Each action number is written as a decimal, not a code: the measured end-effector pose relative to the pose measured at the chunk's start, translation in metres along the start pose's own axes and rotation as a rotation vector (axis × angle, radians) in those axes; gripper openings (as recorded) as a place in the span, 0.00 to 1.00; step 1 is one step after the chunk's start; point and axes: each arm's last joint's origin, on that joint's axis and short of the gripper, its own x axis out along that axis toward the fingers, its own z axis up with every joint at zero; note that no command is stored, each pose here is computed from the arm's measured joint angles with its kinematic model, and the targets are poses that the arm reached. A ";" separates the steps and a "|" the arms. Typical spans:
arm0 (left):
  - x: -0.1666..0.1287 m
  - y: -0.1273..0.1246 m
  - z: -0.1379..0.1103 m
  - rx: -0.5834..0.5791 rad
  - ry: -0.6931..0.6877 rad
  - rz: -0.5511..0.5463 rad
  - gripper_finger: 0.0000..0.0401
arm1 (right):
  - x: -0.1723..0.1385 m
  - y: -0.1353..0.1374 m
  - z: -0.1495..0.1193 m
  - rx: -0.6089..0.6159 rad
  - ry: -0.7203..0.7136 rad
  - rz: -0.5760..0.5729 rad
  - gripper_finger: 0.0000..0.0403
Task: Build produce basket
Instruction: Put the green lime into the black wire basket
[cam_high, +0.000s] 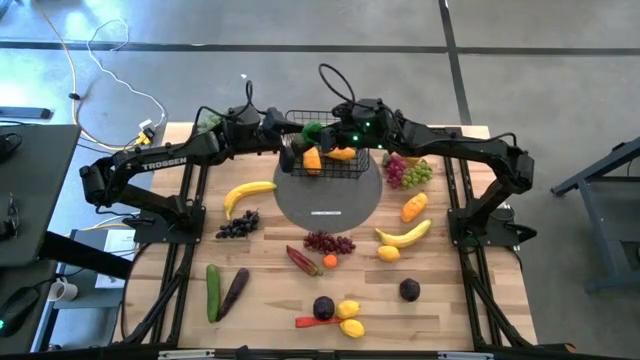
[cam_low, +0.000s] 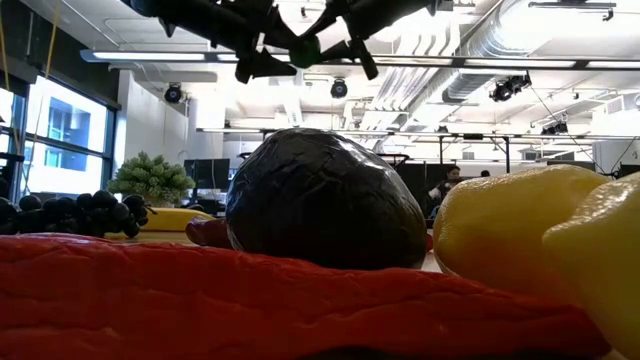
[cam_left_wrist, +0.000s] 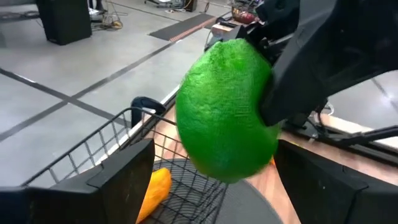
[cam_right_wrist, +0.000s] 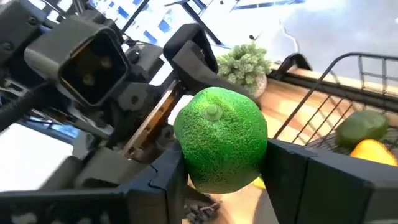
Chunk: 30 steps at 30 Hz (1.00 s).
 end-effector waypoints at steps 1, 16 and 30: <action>0.000 0.000 0.000 0.010 0.000 0.003 0.80 | 0.000 0.000 0.000 0.008 -0.001 0.003 0.36; 0.000 0.000 0.003 0.067 -0.035 0.048 0.78 | 0.003 0.001 -0.001 0.044 -0.016 0.007 0.36; 0.006 0.000 0.001 0.099 -0.036 0.040 0.39 | 0.005 -0.003 0.001 0.000 -0.023 -0.002 0.40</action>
